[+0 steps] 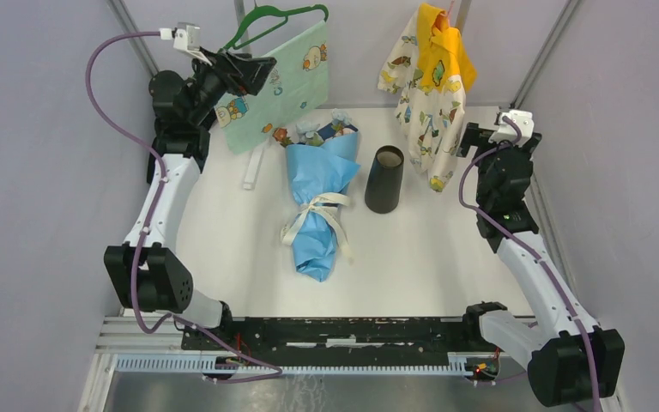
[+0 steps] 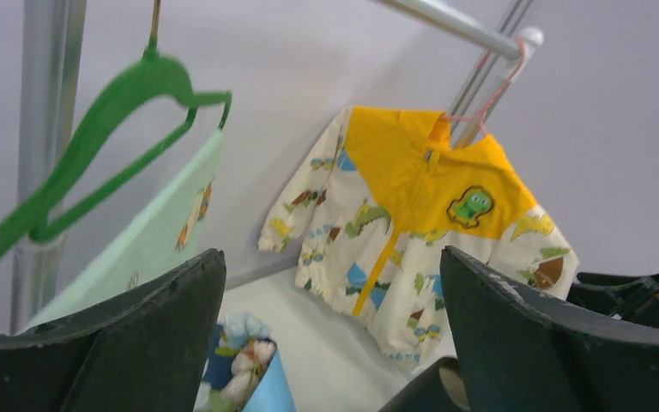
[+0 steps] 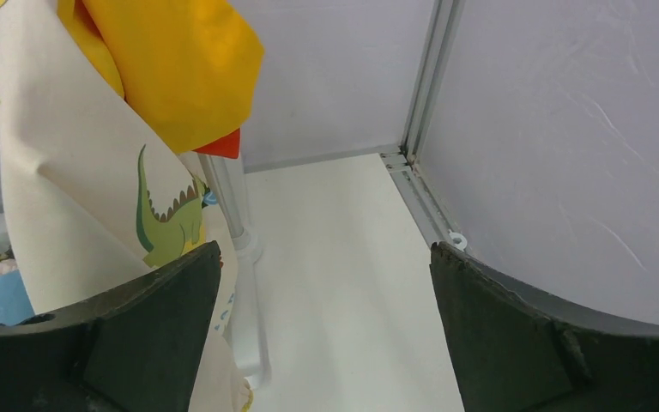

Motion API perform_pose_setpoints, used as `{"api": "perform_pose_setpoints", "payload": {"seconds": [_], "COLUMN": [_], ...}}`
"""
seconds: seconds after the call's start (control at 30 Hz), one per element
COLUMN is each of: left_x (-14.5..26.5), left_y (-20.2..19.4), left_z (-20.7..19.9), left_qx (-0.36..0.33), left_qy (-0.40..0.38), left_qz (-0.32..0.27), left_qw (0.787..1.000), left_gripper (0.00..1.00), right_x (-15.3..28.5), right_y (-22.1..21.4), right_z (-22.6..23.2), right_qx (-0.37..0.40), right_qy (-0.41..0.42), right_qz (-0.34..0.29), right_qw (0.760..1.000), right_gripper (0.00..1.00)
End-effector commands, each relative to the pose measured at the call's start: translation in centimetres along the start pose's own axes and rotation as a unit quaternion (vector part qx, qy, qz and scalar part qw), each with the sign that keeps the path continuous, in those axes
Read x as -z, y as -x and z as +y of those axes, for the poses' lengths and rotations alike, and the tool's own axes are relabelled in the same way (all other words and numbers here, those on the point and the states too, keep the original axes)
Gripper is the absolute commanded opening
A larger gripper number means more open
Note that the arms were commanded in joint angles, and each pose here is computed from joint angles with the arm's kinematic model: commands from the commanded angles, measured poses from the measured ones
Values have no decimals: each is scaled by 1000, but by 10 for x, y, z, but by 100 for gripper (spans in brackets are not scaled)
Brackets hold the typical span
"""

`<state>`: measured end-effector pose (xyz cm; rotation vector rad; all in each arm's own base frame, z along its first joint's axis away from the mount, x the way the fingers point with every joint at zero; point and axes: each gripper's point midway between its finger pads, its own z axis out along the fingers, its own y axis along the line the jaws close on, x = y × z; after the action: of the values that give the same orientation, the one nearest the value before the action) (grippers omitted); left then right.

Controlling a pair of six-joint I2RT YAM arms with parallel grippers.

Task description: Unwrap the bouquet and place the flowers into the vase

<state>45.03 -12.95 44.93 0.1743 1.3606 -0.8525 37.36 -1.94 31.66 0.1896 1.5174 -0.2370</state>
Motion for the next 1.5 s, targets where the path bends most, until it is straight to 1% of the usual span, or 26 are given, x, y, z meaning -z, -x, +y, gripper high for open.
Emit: {"api": "perform_pose_setpoints", "payload": {"seconds": [0.0, 0.03, 0.07, 0.13, 0.23, 0.3, 0.37, 0.47, 0.5, 0.53, 0.57, 0.6, 0.67, 0.7, 0.73, 0.77, 0.8, 0.87, 0.9, 0.97, 1.03, 1.17, 1.27, 1.33, 1.4, 1.47], "left_x": [-13, -13, -12, -9, 4, 22, 44, 73, 80, 79, 68, 58, 36, 19, 3, -10, -22, -39, -43, -46, -44, -34, -24, -8, 6, 21], "left_y": [77, 90, 98, 111, 127, 126, 117, 103, 103, 107, 114, 119, 121, 119, 117, 112, 105, 91, 92, 73, 53, 8, -21, -41, -58, -75], "left_z": [-47, -55, -64, -88, -125, -149, -169, -195, -202, -204, -197, -191, -172, -154, -132, -111, -89, -49, -33, -22, -19, -10, 6, 20, 30, 41], "left_qx": [-17, 7, 12, 10, -21, -45, -75, -136, -147, -126, -76, -43, 0, 20, 9, 15, 10, -2, -18, -50, -51, -4, 7, 7, 2, 1], "left_qy": [-81, -94, -118, -177, -259, -312, -366, -442, -461, -465, -449, -434, -388, -340, -281, -220, -154, -18, 50, 108, 132, 147, 200, 252, 278, 305], "left_qz": [-104, -123, -136, -143, -150, -151, -153, -147, -146, -142, -128, -119, -107, -100, -107, -109, -111, -102, -107, -81, -62, -19, 7, 21, 32, 43], "left_qw": [991, 988, 984, 974, 954, 937, 915, 875, 863, 864, 881, 892, 916, 935, 954, 969, 982, 995, 993, 990, 988, 989, 980, 968, 960, 951], "left_gripper": [100, 100, 100, 100, 100, 100, 100, 100, 100, 100, 100, 100, 100, 100, 100, 100, 100, 100, 99, 94, 92, 93, 91, 91, 92, 92], "right_x": [3, 5, 7, 11, 15, 20, 26, 32, 30, 25, 21, 18, 14, 14, 14, 15, 17, 20, 21, 27, 41, 65, 82, 98, 119, 137], "right_y": [45, 47, 49, 55, 67, 76, 83, 96, 99, 100, 103, 101, 98, 97, 95, 95, 96, 99, 102, 106, 109, 114, 114, 101, 80, 43], "right_z": [-18, -27, -36, -39, -20, 0, 19, 35, 36, 39, 40, 42, 48, 51, 53, 56, 59, 69, 74, 90, 119, 166, 199, 224, 254, 282], "right_qx": [-19, -28, -35, -44, -72, -92, -109, -119, -119, -116, -111, -102, -87, -87, -87, -90, -91, -89, -86, -76, -60, -33, -28, -15, -1, 17], "right_qy": [-43, -69, -92, -99, -36, 27, 84, 133, 135, 136, 134, 137, 148, 154, 159, 168, 176, 201, 212, 235, 270, 321, 375, 413, 452, 485], "right_qz": [-63, -68, -71, -86, -114, -128, -141, -159, -152, -138, -126, -110, -88, -82, -77, -75, -73, -66, -63, -55, -51, -45, -36, -15, 11, 51], "right_qw": [997, 995, 993, 990, 990, 987, 980, 971, 972, 974, 977, 979, 981, 981, 980, 979, 977, 973, 972, 968, 959, 946, 926, 911, 892, 873], "right_gripper": [98, 98, 98, 98, 98, 98, 98, 98, 98, 98, 98, 98, 98, 98, 98, 98, 98, 98, 98, 97, 96, 95, 93, 91, 88, 84]}}
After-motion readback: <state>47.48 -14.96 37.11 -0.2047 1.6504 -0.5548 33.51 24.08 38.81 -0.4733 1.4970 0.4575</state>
